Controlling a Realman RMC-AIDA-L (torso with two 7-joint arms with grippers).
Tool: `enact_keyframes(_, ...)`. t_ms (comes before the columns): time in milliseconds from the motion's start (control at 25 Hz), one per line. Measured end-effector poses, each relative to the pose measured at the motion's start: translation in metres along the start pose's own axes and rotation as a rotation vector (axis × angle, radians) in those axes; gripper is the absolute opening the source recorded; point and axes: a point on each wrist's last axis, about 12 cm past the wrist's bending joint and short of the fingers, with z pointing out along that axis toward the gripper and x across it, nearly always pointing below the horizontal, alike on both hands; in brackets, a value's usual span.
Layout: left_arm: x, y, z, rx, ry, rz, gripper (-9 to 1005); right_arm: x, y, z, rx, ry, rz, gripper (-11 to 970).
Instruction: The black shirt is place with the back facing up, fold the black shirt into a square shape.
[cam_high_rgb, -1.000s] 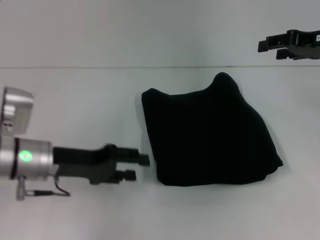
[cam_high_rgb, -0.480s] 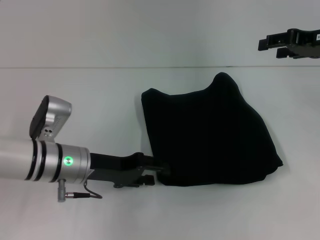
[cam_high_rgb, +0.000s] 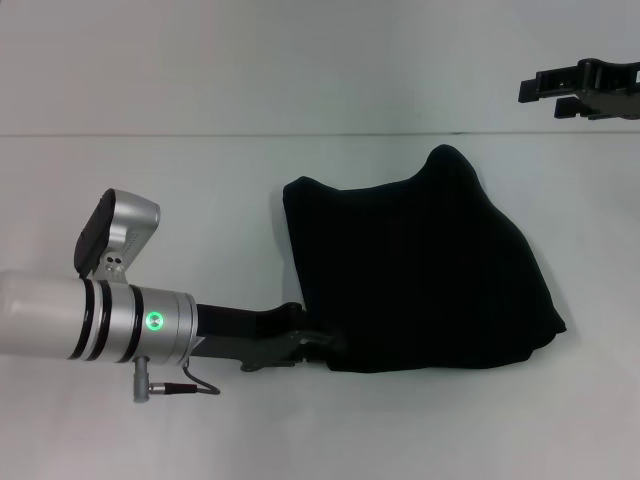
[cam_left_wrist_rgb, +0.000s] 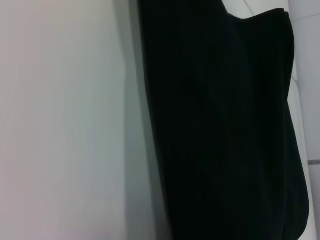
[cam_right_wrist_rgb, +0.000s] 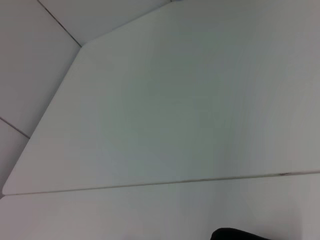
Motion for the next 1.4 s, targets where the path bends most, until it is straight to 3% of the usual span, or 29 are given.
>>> enact_keyframes(240,0.001,0.002,-0.001,0.004,-0.002,-0.004,443,0.000,0.000,0.000,-0.001,0.001,0.001,716)
enact_keyframes(360,0.002,0.001,-0.001,0.008,0.001,0.002,208,0.000,0.000,0.000,-0.002,0.001,0.001,716)
enact_keyframes(560,0.002,0.000,0.000,0.012,0.006,0.009,23,0.001,0.000,0.000,-0.002,0.002,0.001,716)
enact_keyframes(760,0.006,-0.002,-0.003,0.039,0.034,0.037,23,0.002,-0.001,0.000,-0.002,0.004,0.004,717)
enact_keyframes(1080,0.014,0.019,-0.039,0.061,0.007,0.000,24,0.005,-0.004,-0.001,-0.001,0.012,0.015,717)
enact_keyframes(1400,0.015,0.022,-0.051,0.069,0.028,0.010,23,0.007,-0.003,-0.004,-0.043,0.007,-0.010,717)
